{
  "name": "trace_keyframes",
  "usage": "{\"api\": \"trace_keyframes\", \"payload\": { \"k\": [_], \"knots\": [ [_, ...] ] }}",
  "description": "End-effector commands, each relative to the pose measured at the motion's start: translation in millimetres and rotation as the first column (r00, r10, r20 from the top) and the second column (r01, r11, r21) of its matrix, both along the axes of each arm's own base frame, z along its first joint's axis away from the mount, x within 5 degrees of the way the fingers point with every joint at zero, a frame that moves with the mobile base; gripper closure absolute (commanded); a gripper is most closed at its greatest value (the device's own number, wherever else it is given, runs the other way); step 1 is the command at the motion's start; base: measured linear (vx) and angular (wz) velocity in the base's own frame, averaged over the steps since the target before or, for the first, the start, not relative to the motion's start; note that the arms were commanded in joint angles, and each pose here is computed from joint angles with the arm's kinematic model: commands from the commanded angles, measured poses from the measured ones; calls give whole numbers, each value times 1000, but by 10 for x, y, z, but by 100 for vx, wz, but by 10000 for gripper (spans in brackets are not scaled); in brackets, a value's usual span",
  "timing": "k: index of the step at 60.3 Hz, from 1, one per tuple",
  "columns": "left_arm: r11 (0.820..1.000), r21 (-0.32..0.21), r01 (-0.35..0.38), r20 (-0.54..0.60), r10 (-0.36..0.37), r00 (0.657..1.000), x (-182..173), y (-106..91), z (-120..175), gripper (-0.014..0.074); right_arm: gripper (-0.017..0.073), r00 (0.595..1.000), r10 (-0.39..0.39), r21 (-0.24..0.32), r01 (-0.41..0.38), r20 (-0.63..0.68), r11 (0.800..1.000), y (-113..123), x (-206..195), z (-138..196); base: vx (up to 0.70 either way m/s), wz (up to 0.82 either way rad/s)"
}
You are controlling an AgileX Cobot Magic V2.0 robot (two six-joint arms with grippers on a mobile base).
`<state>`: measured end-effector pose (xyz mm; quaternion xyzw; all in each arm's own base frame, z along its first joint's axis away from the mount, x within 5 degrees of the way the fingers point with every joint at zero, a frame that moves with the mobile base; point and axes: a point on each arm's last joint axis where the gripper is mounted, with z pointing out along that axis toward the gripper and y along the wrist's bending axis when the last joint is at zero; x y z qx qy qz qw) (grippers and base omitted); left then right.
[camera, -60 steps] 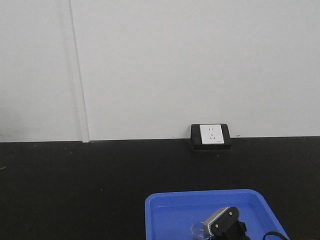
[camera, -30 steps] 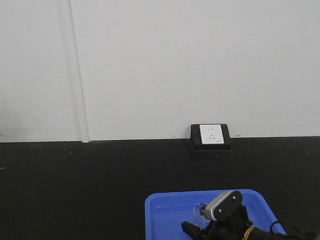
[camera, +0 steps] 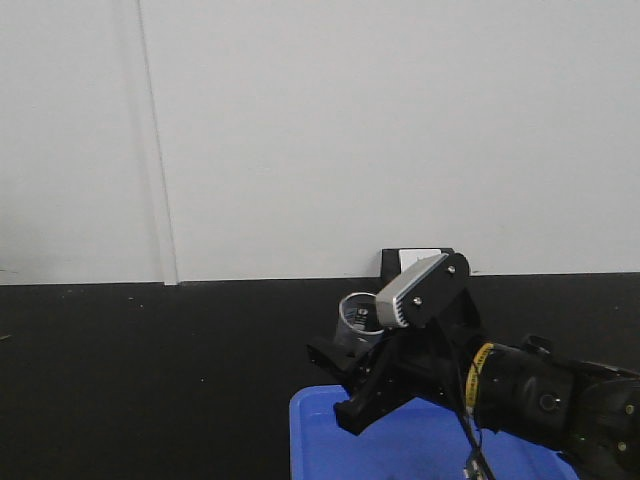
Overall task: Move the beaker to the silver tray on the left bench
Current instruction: 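Close the right gripper on the beaker and lift it up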
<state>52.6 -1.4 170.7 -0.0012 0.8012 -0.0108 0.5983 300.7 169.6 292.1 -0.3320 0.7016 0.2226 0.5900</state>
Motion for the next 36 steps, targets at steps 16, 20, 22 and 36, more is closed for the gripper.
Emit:
{"api": "trace_keyframes", "payload": {
  "k": [16,20,22,36],
  "knots": [
    [1000,-9,0,65,0,998,18,-1,7,592,573,997,45,57,-49,69,997,138,-117,293,0,0],
    [1000,-9,0,65,0,998,18,-1,7,592,573,997,44,56,-48,66,997,136,-120,281,0,0],
    [1000,-9,0,65,0,998,18,-1,7,592,573,997,45,56,-48,66,997,136,-120,281,0,0],
    [1000,-9,0,65,0,998,18,-1,7,592,573,997,45,56,-48,66,997,136,-120,281,0,0]
  ]
}}
